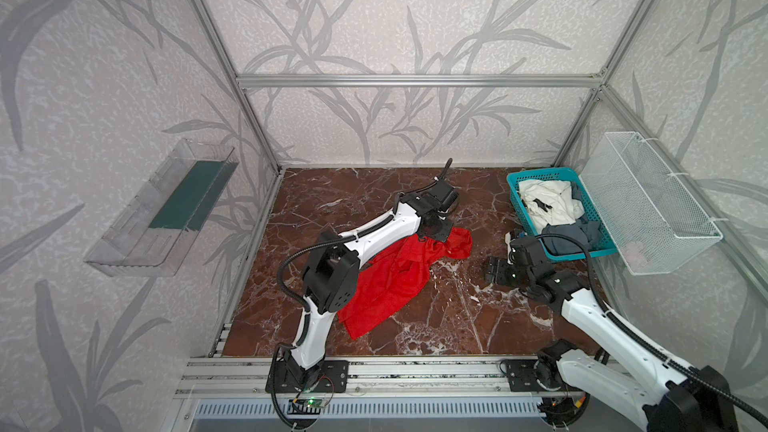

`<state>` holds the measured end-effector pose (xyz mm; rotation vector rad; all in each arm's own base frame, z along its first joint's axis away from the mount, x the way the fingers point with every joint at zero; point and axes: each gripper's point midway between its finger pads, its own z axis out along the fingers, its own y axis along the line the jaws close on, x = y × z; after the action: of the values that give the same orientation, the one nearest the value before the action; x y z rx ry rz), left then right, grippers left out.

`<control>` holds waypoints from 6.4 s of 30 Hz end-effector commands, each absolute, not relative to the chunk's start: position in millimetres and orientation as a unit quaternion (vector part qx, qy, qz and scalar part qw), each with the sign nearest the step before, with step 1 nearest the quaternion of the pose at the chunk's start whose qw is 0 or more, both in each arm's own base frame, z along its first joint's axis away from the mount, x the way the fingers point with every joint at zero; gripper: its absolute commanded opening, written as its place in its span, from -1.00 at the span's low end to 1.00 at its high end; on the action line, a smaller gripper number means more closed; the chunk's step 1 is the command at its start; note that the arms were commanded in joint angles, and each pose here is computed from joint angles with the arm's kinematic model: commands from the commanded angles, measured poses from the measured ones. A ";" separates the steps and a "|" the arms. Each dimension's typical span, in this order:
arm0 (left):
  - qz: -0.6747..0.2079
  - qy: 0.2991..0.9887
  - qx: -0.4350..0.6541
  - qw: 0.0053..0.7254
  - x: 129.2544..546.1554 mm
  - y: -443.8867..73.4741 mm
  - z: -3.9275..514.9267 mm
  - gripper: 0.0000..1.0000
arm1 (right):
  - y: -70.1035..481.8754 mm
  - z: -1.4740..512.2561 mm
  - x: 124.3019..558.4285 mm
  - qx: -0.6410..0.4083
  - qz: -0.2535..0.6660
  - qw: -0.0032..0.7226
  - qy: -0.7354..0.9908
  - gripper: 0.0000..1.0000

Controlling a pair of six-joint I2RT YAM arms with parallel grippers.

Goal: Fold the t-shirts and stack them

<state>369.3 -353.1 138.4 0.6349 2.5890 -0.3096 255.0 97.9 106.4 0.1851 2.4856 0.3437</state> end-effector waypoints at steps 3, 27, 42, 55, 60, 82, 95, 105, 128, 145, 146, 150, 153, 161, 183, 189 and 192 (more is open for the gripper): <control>-0.206 0.904 0.220 0.303 376.1 -379.7 248.4 -1.00 | 94.5 116.7 253.0 0.074 0.131 0.315 0.937 0.76; 0.020 0.957 -0.139 0.255 354.2 -106.8 132.3 0.21 | 115.0 141.4 257.4 0.020 0.165 0.320 0.933 0.73; -0.255 0.951 0.022 0.173 330.7 -277.4 123.4 -0.02 | 159.3 108.6 293.6 -0.014 0.161 0.258 0.953 0.70; -0.231 0.967 -0.029 0.099 306.4 -314.7 71.7 -0.10 | 137.1 91.1 283.9 -0.002 0.142 0.268 0.953 0.70; -0.224 0.969 -0.031 0.097 312.3 -322.9 63.2 -0.12 | 133.9 91.7 281.7 -0.002 0.147 0.271 0.951 0.70; -0.239 0.952 0.006 0.192 355.8 -339.8 154.6 -1.00 | 119.9 111.4 274.9 0.013 0.160 0.299 0.941 0.71; -0.459 0.752 0.109 0.460 423.0 -364.1 492.9 -1.00 | 106.2 147.9 269.6 0.022 0.153 0.335 0.929 0.71; -0.151 0.800 -0.174 0.555 365.4 -100.4 420.0 -1.00 | 118.3 144.9 271.3 0.000 0.176 0.335 0.925 0.71; -0.106 0.869 -0.323 0.361 237.5 -30.0 152.1 -1.00 | 247.9 71.6 295.0 -0.114 0.210 0.222 0.945 0.51; -0.115 0.870 -0.319 0.357 242.2 -34.9 150.9 -1.00 | 312.2 42.6 292.1 -0.168 0.236 0.179 0.940 -0.17; -0.115 0.870 -0.319 0.357 242.6 -35.0 151.2 -1.00 | 313.3 41.7 292.4 -0.169 0.236 0.178 0.940 -0.19; -0.118 0.871 -0.319 0.354 242.7 -36.7 149.8 -1.00 | 316.9 40.6 293.3 -0.172 0.237 0.176 0.940 -0.31; -0.119 0.871 -0.320 0.352 241.7 -36.9 148.4 -1.00 | 318.1 41.4 294.7 -0.172 0.238 0.177 0.939 -0.39; -0.121 0.870 -0.322 0.353 238.8 -35.8 146.9 -1.00 | 325.5 43.8 293.7 -0.182 0.240 0.173 0.938 -0.78; 0.043 0.771 -0.321 0.549 311.6 42.4 360.8 -1.00 | 125.2 379.2 331.3 -0.050 0.175 0.506 0.843 -1.00; -0.043 0.858 -0.357 0.366 345.2 30.7 256.1 -1.00 | 91.8 375.3 340.2 -0.014 0.133 0.484 0.865 -1.00; -0.124 0.874 -0.317 0.346 347.5 -3.6 239.4 -1.00 | 96.7 381.1 321.8 -0.019 0.167 0.501 0.849 -1.00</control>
<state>363.3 27.3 263.3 -0.8540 2.1410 -0.1230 346.5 106.7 381.1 -0.0515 2.0500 0.4085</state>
